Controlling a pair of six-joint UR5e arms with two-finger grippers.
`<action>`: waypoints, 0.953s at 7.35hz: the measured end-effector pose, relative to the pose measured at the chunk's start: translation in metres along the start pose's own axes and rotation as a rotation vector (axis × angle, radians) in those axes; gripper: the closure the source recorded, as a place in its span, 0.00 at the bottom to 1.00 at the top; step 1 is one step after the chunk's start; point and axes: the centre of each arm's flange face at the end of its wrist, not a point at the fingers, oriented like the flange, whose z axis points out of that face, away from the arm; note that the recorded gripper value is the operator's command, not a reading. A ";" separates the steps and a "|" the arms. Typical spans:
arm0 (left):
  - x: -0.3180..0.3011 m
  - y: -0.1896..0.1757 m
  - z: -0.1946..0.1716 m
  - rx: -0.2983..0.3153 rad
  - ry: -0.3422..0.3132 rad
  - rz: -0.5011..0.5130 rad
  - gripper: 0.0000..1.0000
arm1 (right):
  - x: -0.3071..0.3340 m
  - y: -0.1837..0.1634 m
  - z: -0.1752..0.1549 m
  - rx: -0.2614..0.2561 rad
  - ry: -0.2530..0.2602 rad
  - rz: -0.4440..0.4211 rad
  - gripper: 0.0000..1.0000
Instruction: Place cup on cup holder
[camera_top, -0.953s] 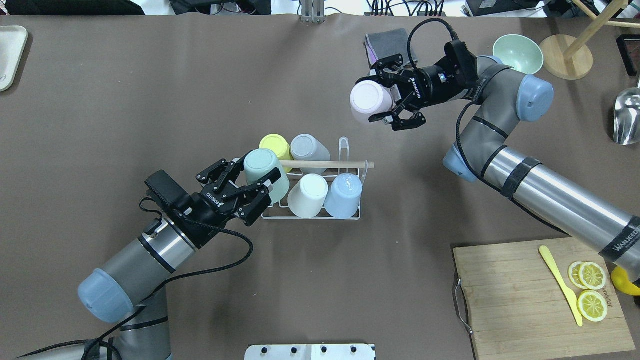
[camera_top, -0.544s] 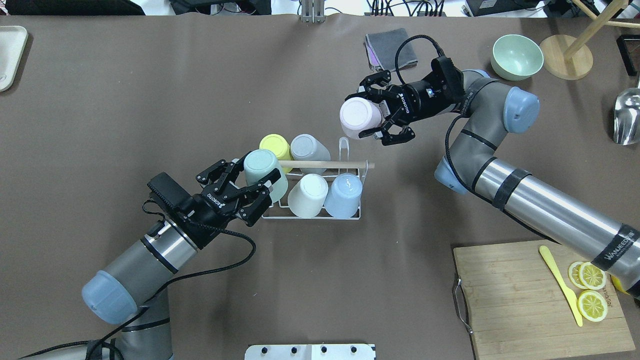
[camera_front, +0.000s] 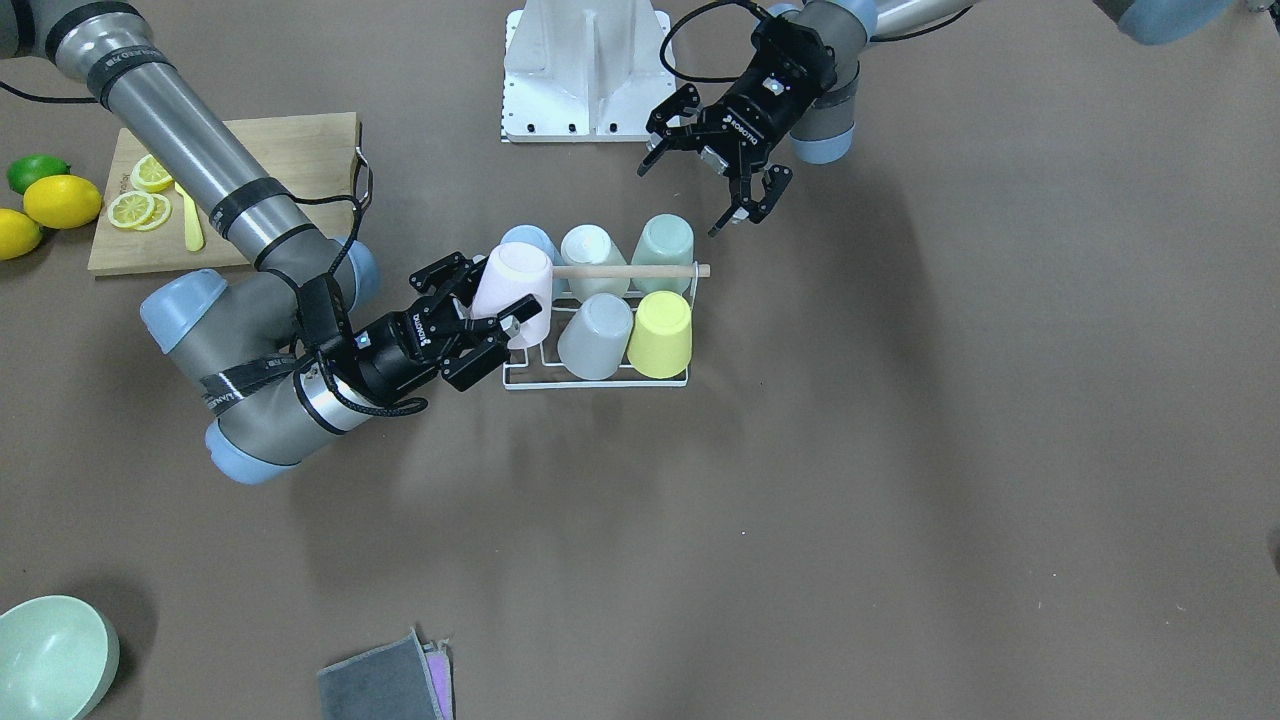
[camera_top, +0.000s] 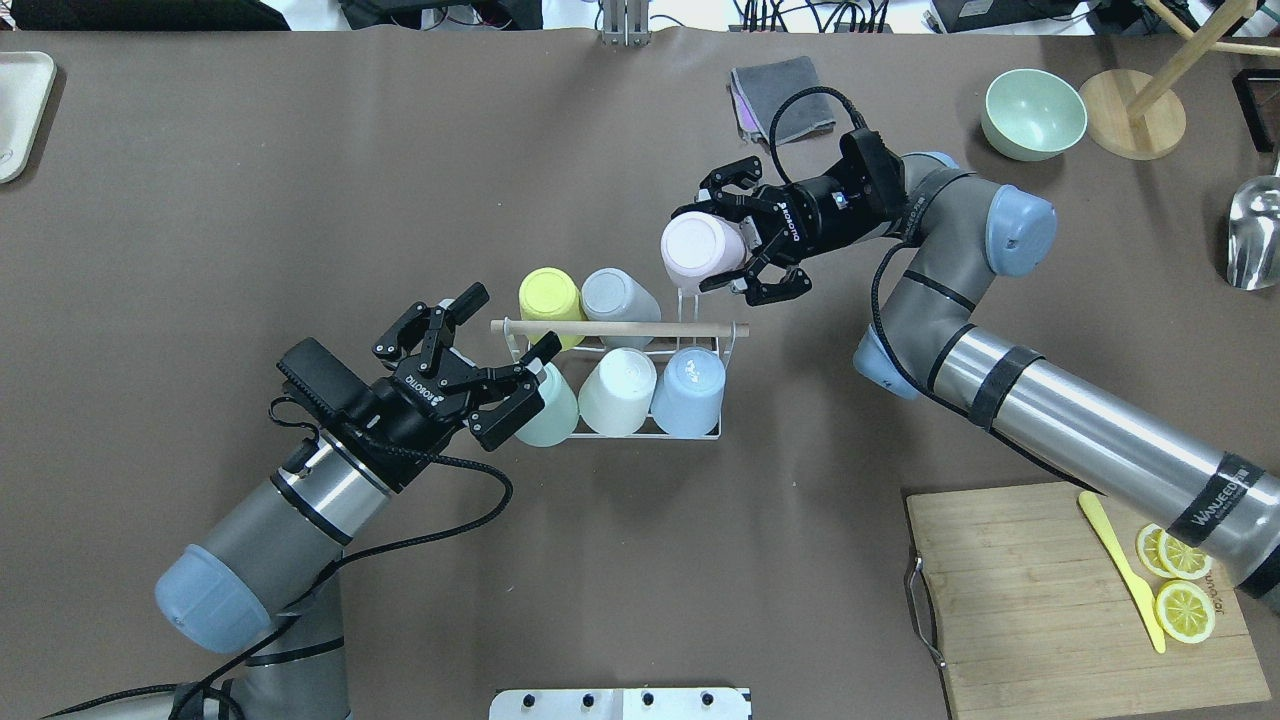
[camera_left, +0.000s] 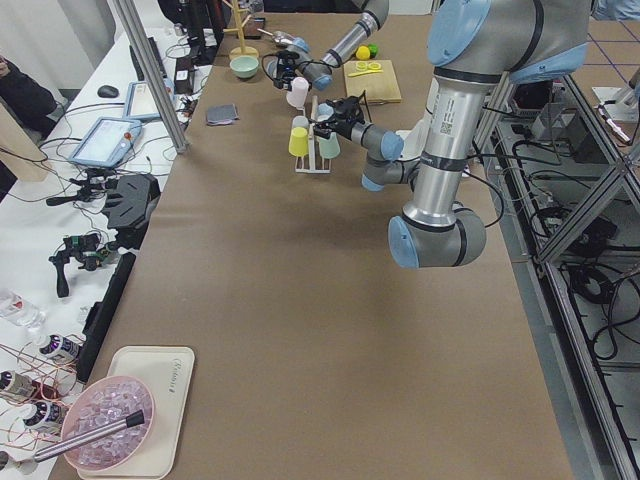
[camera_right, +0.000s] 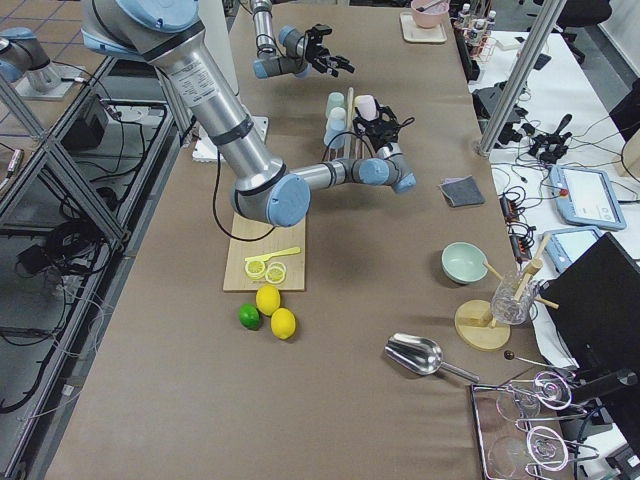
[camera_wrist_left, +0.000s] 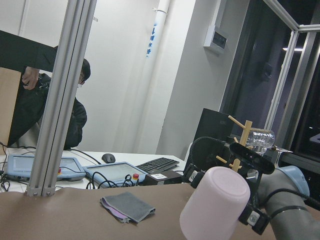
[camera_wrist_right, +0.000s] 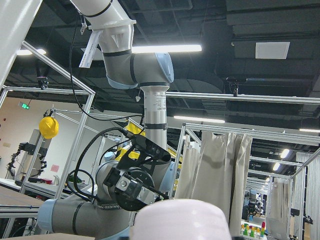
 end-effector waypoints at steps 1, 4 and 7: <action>-0.016 -0.027 0.013 0.038 -0.032 0.031 0.02 | -0.003 0.004 0.003 0.002 -0.003 0.006 0.66; -0.127 -0.114 0.058 0.103 -0.343 0.231 0.02 | -0.010 0.015 0.012 0.006 -0.007 0.024 0.00; -0.249 -0.145 0.065 -0.143 -0.664 0.428 0.02 | -0.004 0.010 0.013 0.017 0.009 0.022 0.00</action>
